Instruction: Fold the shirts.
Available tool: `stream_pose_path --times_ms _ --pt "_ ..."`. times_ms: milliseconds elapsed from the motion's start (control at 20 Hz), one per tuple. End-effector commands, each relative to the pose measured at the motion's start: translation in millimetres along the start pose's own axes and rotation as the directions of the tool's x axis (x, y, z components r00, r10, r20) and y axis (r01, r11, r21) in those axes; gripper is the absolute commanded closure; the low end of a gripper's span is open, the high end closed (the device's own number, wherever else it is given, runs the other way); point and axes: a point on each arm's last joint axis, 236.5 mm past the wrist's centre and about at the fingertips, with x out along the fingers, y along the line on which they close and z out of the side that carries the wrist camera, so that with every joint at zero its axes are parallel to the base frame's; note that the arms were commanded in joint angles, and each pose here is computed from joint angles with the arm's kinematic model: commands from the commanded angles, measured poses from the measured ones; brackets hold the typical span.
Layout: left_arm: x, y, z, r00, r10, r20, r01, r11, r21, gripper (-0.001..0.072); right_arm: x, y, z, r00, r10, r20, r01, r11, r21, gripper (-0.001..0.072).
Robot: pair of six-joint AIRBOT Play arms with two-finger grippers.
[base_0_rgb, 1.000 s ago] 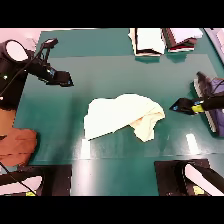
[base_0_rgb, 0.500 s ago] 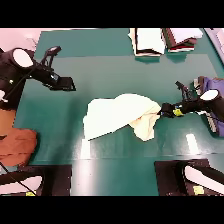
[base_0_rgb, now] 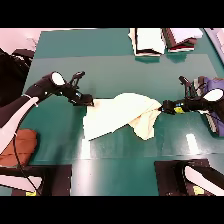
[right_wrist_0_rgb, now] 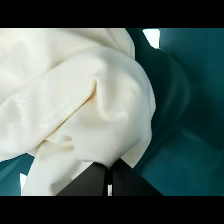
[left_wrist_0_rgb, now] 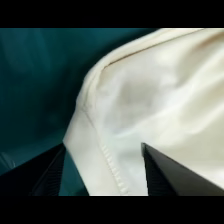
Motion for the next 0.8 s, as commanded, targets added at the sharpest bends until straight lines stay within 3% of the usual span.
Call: stream_pose_path --times_ms 0,50,100,150,200,400,550,750 --pt "14.2 -1.7 -0.1 1.0 0.0 0.001 0.0 1.0 -0.005 0.0149 -1.5 2.3 -1.8 1.0 0.004 -0.004 -0.004 1.0 -0.004 0.0694" --pt "14.1 -2.0 0.0 1.0 -0.001 0.001 0.001 1.0 -0.006 0.0196 -1.6 2.3 -1.6 1.0 0.004 -0.003 -0.004 1.0 -0.003 0.0695" --pt "13.1 -2.9 1.4 1.0 -0.002 0.003 0.002 1.0 -0.004 0.0374 -1.7 2.4 -1.6 1.0 0.005 -0.003 -0.005 1.0 -0.004 0.0695" --pt "9.5 -5.0 5.6 1.0 -0.004 0.014 0.004 1.0 0.003 0.0611 -3.4 3.7 0.1 1.0 0.005 -0.001 -0.005 1.0 -0.01 0.0695" --pt "0.3 -9.3 12.6 0.999 -0.009 0.031 0.008 1.0 0.017 0.0684 -8.2 8.0 5.3 1.0 0.009 0.006 -0.009 1.0 -0.023 0.0695" --pt "-131.9 -41.1 87.7 0.932 -0.027 0.362 -0.015 0.993 0.115 0.0685 -72.3 54.6 65.2 0.985 0.041 0.168 -0.011 0.985 -0.174 0.0695" --pt "-302.0 -77.5 109.1 0.742 -0.033 0.67 -0.132 0.972 0.195 0.0685 -160.4 108.1 103.5 0.925 0.07 0.373 0.061 0.942 -0.33 0.0695" --pt "-481.2 -143.9 51.7 0.434 -0.102 0.895 -0.297 0.922 0.248 0.0685 -269.9 154.3 102.0 0.822 0.045 0.567 0.245 0.872 -0.425 0.0695"
